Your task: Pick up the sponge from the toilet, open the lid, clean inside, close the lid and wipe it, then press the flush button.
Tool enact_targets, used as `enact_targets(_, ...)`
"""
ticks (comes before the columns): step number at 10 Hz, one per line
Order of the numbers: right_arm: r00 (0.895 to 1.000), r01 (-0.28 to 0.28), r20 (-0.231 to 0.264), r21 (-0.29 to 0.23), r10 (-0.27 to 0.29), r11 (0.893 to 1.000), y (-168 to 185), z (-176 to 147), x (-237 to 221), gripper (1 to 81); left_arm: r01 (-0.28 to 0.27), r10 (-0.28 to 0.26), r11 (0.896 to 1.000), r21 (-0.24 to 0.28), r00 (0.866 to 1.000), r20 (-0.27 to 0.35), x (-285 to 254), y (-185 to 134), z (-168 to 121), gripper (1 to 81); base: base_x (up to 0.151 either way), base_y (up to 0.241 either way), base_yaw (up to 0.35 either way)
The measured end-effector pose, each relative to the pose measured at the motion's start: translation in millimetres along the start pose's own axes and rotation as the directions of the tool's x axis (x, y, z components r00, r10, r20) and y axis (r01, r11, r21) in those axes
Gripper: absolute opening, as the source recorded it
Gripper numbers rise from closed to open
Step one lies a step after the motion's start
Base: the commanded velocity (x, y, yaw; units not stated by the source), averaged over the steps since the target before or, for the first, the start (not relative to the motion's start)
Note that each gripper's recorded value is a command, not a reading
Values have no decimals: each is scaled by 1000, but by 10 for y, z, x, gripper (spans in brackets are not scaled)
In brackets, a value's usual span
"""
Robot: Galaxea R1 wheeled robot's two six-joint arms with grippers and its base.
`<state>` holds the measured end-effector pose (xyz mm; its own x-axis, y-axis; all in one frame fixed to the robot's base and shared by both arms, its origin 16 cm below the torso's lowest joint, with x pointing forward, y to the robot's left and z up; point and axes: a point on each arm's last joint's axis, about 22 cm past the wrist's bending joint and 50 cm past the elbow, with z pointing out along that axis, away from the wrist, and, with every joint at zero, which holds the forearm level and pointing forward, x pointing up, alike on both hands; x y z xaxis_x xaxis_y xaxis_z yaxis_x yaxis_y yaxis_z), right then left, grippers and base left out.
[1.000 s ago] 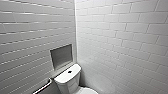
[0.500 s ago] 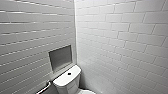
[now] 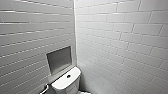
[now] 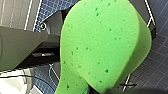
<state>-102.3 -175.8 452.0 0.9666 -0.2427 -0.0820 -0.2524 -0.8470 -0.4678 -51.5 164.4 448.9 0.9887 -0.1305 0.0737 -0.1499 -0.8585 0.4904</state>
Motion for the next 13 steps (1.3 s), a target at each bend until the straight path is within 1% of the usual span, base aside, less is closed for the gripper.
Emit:
enact_targets(8, 1000, 0, 0, -4, 0, 1000, 16, -2, 1, 10, 1, -1, 1000, -1, 1000, 1, -3, 5, 1, 811, 81, 0, 0)
enact_targets(13, 1000, -1, 1, -8, 1, 1000, 50, -18, -10, 10, 1, -1, 1000, 1, 1000, 2, -4, -12, -7, 811, 0, 0, 0)
